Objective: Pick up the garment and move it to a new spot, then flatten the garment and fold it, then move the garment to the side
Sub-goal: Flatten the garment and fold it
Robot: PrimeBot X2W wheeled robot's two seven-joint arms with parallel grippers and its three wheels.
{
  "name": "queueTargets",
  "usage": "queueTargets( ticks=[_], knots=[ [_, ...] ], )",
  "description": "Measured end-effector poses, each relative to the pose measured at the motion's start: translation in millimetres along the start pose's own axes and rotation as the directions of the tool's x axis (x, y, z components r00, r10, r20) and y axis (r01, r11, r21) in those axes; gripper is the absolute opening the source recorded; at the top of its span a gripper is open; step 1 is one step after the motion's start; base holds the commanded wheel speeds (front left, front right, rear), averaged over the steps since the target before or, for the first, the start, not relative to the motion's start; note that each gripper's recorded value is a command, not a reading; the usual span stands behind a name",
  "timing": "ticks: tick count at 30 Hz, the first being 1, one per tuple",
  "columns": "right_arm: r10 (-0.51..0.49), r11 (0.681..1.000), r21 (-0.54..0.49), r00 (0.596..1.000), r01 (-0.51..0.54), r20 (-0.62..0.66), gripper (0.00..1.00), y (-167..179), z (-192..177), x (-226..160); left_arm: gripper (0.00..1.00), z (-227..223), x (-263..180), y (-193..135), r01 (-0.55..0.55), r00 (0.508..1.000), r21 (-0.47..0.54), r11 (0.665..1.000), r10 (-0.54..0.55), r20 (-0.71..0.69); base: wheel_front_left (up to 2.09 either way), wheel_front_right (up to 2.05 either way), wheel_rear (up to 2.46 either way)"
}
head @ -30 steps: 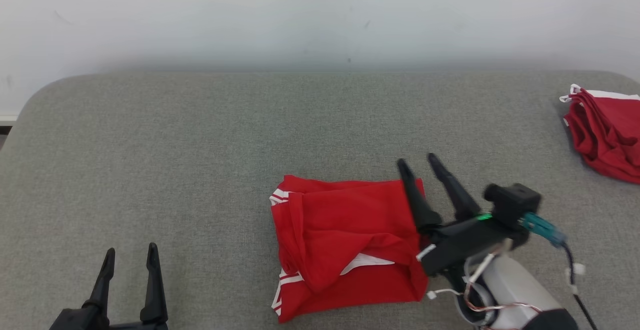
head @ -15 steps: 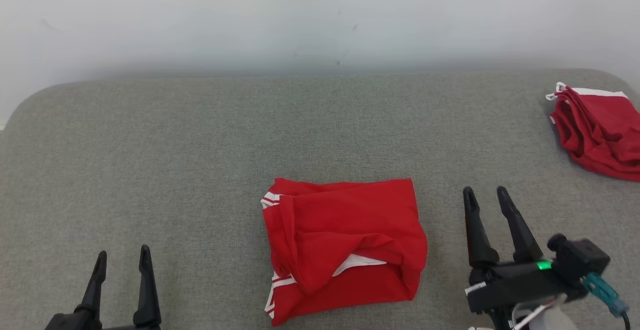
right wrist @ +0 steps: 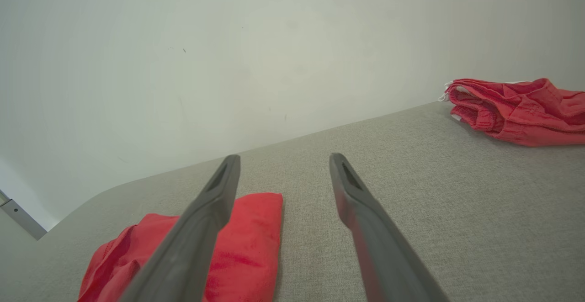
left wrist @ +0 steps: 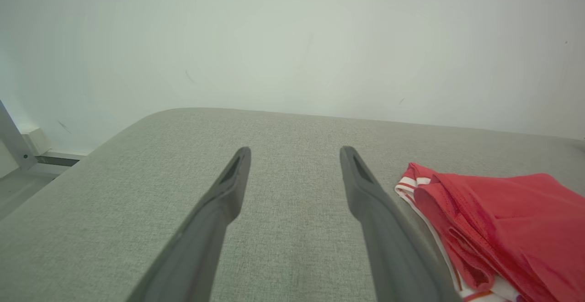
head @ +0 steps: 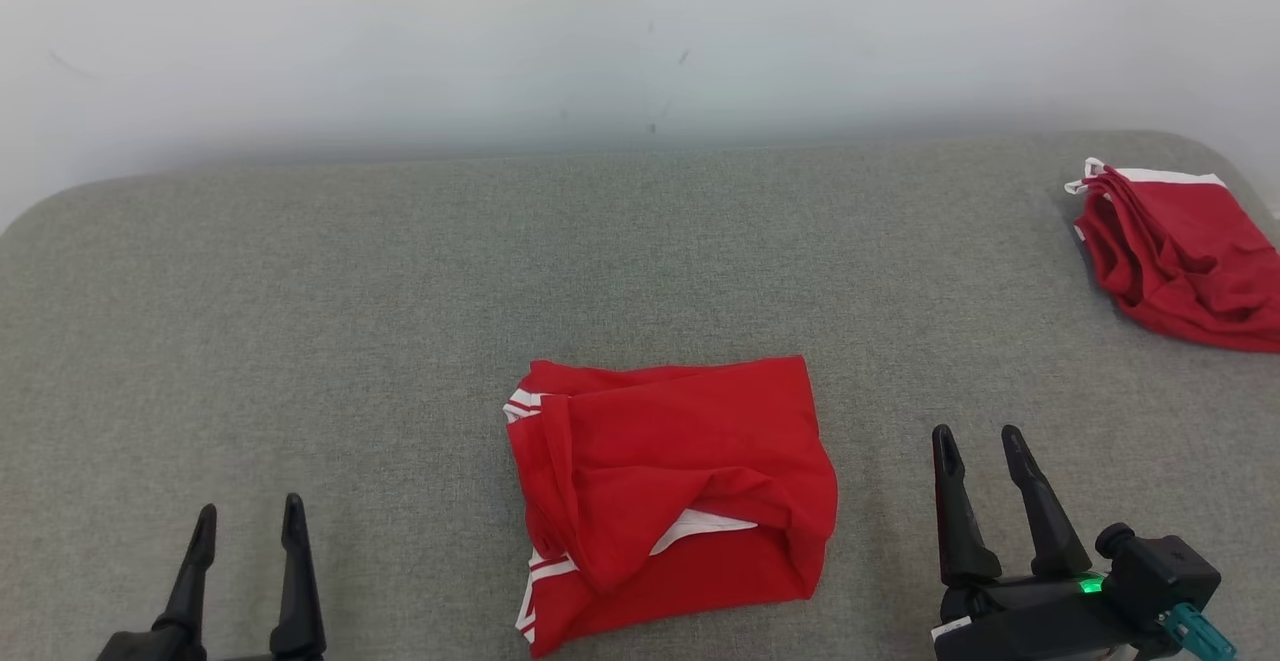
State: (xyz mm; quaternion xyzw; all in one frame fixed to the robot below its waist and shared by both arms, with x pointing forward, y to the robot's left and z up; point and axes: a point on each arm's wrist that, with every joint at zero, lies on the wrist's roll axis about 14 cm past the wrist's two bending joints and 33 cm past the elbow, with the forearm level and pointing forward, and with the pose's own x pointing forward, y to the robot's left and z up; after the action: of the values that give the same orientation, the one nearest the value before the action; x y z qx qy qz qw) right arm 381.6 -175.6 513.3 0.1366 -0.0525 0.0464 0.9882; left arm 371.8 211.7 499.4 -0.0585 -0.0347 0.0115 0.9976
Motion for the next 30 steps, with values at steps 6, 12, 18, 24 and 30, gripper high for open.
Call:
queueTargets(
  ticks=[6,12,18,24,30],
  knots=[
    [-0.003,1.0,0.003,1.0,0.003,-0.001,1.0,0.5,-1.0,0.4,1.0,-3.5,1.5,-19.9,0.06,0.998,-0.008,0.998,-0.06,-0.01,0.0,0.0,0.0],
    [-0.007,1.0,0.005,1.0,0.007,-0.009,1.0,-0.3,-3.9,0.1,1.0,-17.7,1.0,-64.7,0.194,0.979,-0.043,0.98,-0.196,-0.05,0.0,0.0,0.0],
    [-0.024,1.0,0.005,1.0,0.024,-0.008,1.0,-5.5,-3.2,-1.9,1.0,-32.9,-3.6,-97.7,0.286,0.952,-0.083,0.955,-0.293,-0.093,0.0,0.0,0.0],
    [-0.054,0.998,0.006,0.998,0.054,-0.01,1.0,-14.1,-3.6,-5.8,1.0,-68.9,-23.7,-140.0,0.403,0.882,-0.139,0.905,-0.424,-0.204,0.0,0.0,0.0],
    [-0.078,0.997,0.004,0.997,0.078,-0.012,1.0,-21.0,-4.2,-8.2,1.0,-89.3,-33.5,-161.9,0.456,0.832,-0.177,0.872,-0.488,-0.264,0.0,0.0,0.0]
  ],
)
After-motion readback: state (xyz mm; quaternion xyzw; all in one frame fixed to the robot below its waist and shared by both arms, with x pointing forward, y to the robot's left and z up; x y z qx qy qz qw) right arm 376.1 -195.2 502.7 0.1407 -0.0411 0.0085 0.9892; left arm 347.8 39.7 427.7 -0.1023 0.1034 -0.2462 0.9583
